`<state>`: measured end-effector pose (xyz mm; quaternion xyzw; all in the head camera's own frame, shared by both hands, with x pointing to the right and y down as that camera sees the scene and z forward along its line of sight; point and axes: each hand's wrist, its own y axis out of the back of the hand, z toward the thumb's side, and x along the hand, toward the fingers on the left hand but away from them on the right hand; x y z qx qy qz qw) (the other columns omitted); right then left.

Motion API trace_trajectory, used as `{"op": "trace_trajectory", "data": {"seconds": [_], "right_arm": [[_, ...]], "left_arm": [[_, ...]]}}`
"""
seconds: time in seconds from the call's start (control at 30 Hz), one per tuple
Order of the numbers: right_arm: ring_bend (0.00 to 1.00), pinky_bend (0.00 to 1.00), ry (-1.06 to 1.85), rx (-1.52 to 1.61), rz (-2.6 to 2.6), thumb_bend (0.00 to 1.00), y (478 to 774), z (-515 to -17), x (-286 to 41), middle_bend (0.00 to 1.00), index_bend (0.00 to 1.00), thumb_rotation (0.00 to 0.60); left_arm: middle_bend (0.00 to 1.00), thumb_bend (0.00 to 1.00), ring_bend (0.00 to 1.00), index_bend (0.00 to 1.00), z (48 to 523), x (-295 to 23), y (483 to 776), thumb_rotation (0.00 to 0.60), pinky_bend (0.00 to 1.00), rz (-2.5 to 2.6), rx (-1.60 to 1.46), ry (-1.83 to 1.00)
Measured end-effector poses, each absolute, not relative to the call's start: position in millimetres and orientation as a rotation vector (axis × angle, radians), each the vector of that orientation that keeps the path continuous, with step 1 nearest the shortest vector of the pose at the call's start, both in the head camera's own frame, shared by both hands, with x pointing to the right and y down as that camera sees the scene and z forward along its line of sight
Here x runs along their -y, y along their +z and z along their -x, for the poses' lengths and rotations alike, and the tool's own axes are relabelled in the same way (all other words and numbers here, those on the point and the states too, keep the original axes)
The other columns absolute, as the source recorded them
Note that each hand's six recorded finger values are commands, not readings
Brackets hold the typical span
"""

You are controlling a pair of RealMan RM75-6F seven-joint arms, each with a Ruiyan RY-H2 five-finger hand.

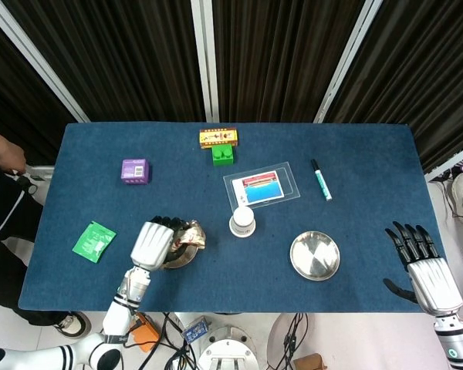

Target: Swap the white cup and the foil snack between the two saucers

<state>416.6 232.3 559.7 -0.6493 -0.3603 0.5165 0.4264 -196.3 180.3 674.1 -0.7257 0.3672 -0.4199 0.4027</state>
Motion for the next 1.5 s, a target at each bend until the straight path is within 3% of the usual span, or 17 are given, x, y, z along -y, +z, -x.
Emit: {"op": "trace_trajectory", "data": {"seconds": [0.27,0.4,0.47,0.6,0.7,0.77,1.03,1.23,1.37,1.5], "right_arm": [[0.0,0.0,1.304,0.924,1.616,0.31,561,-418,-229,0.0,0.0,0.6],[0.0,0.0,1.317,0.924,1.623,0.31,562,-420,-228,0.0,0.0,0.6],[0.0,0.0,1.315,0.934,1.626,0.31,561,-421,-227,0.0,0.0,0.6],[0.0,0.0,1.307,0.96,1.625,0.31,557,-425,-224,0.0,0.0,0.6],[0.0,0.0,1.306,0.973,1.623,0.31,554,-428,-222,0.0,0.0,0.6],[0.0,0.0,1.309,0.981,1.619,0.31,554,-429,-221,0.0,0.0,0.6],[0.0,0.0,1.31,0.991,1.623,0.31,553,-431,-223,0.0,0.0,0.6],[0.0,0.0,1.305,0.985,1.63,0.31,552,-430,-225,0.0,0.0,0.6],[0.0,0.0,1.305,0.979,1.633,0.31,553,-430,-225,0.0,0.0,0.6],[0.0,0.0,1.31,0.974,1.638,0.31,554,-429,-224,0.0,0.0,0.6]], "left_arm": [[0.58,0.4,0.5,0.65,119,-201,667,0.6,0.48,1.993,-0.791,-0.93],[0.53,0.38,0.46,0.64,83,-212,675,0.6,0.47,2.021,-0.699,-0.894],[0.47,0.32,0.41,0.59,73,-212,681,0.6,0.44,2.012,-0.678,-0.892],[0.21,0.12,0.16,0.25,64,-210,696,0.6,0.3,1.996,-0.638,-0.912],[0.11,0.03,0.07,0.12,62,-209,701,0.6,0.27,2.022,-0.618,-0.932],[0.1,0.0,0.06,0.1,59,-211,697,0.6,0.25,2.047,-0.609,-0.912],[0.08,0.0,0.04,0.1,45,-211,667,0.6,0.23,2.15,-0.646,-0.791],[0.08,0.12,0.04,0.1,51,-168,639,0.6,0.23,2.094,-0.843,-0.729],[0.08,0.19,0.05,0.1,62,-146,649,0.6,0.23,2.05,-0.9,-0.789],[0.08,0.19,0.05,0.1,72,-134,670,0.6,0.23,2.056,-0.915,-0.886]]}}
